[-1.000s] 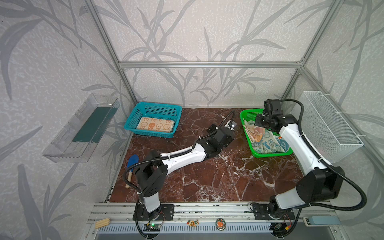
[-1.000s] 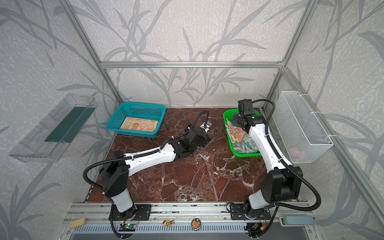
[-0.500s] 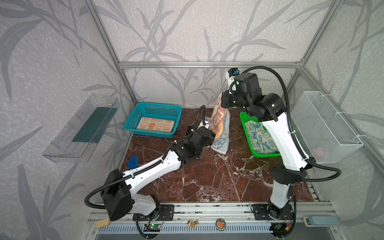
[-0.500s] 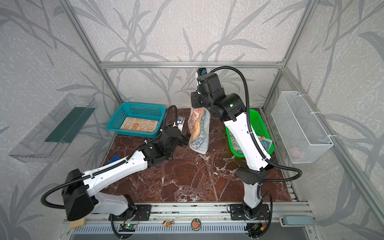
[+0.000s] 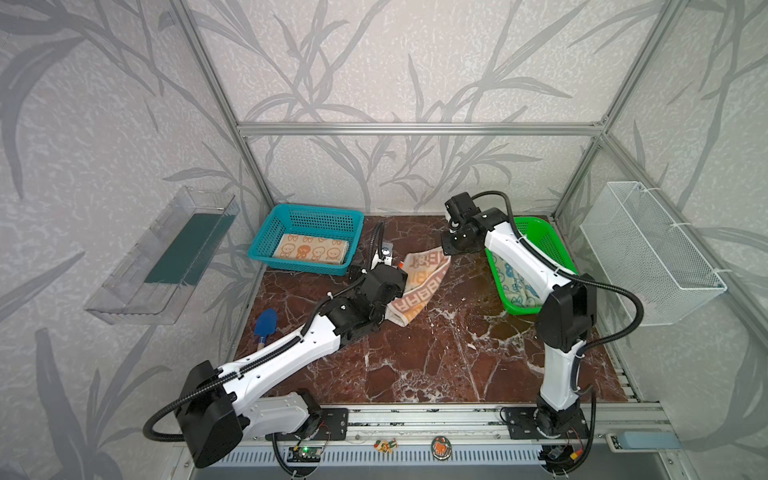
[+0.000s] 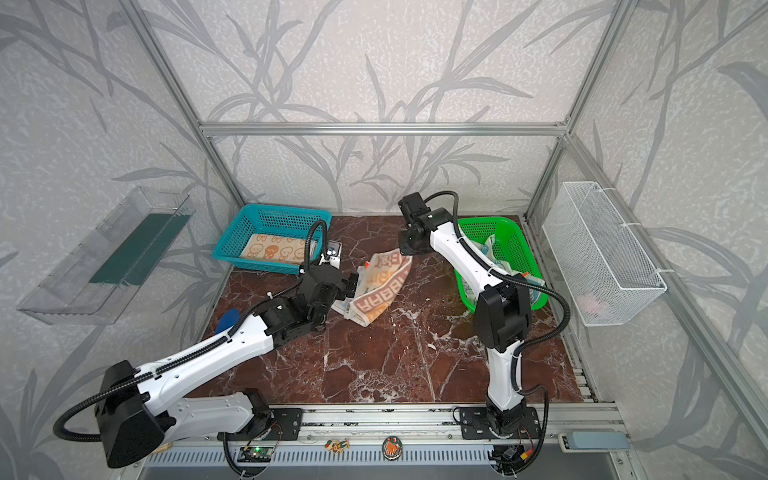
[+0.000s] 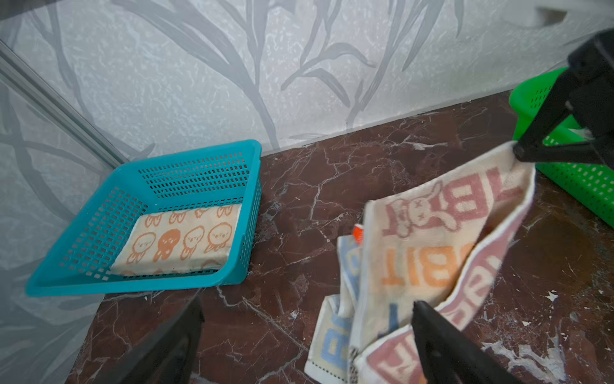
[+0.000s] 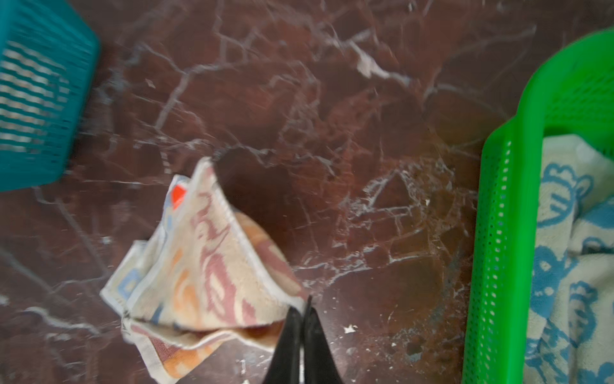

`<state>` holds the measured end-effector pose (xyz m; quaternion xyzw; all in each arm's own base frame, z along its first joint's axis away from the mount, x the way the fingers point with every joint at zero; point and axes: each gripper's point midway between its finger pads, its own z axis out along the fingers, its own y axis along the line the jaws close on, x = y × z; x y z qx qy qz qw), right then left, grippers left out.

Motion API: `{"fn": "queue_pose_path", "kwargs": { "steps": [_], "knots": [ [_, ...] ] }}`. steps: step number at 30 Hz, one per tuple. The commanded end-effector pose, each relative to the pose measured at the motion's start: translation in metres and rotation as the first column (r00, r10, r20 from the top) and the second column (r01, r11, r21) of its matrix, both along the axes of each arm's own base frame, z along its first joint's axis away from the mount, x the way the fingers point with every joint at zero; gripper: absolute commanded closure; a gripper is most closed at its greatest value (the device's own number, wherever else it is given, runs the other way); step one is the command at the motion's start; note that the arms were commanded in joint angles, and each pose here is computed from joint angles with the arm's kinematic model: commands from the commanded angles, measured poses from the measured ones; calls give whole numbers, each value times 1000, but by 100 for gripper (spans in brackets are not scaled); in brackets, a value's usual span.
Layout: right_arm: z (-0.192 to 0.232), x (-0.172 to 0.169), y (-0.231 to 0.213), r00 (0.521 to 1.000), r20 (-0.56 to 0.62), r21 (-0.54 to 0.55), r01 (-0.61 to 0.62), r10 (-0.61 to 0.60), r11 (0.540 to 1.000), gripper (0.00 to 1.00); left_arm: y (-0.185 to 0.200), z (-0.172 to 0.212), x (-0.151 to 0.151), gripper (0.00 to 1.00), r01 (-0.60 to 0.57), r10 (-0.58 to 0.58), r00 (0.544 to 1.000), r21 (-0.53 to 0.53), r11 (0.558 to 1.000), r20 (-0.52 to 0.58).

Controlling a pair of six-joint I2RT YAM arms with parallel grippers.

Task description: Fold and stack the towels

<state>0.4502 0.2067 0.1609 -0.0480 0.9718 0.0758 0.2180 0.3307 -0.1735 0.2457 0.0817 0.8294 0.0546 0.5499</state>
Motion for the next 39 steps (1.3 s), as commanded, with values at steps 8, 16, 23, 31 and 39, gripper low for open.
{"fn": "queue_pose_path", "kwargs": {
  "steps": [8,16,23,31,39],
  "knots": [
    [10,-6,-13,999,37,85,-38,35,996,25,-11,-60,15,1,-29,27,988,-5,1000,-153],
    [-25,-47,47,978,-26,140,-200,206,970,18,9,-77,10,1,-140,96,965,-171,975,-243],
    [-61,-48,53,977,-102,157,-170,187,973,16,0,-105,-1,1,-149,19,915,-293,944,-403],
    [-96,-41,49,963,-183,181,-163,196,970,15,-11,-135,-9,1,-188,-8,854,-322,928,-520],
    [-113,-54,81,937,-218,206,-230,274,951,13,-14,-153,-5,1,-281,-37,795,-422,862,-606]
  ]
}}
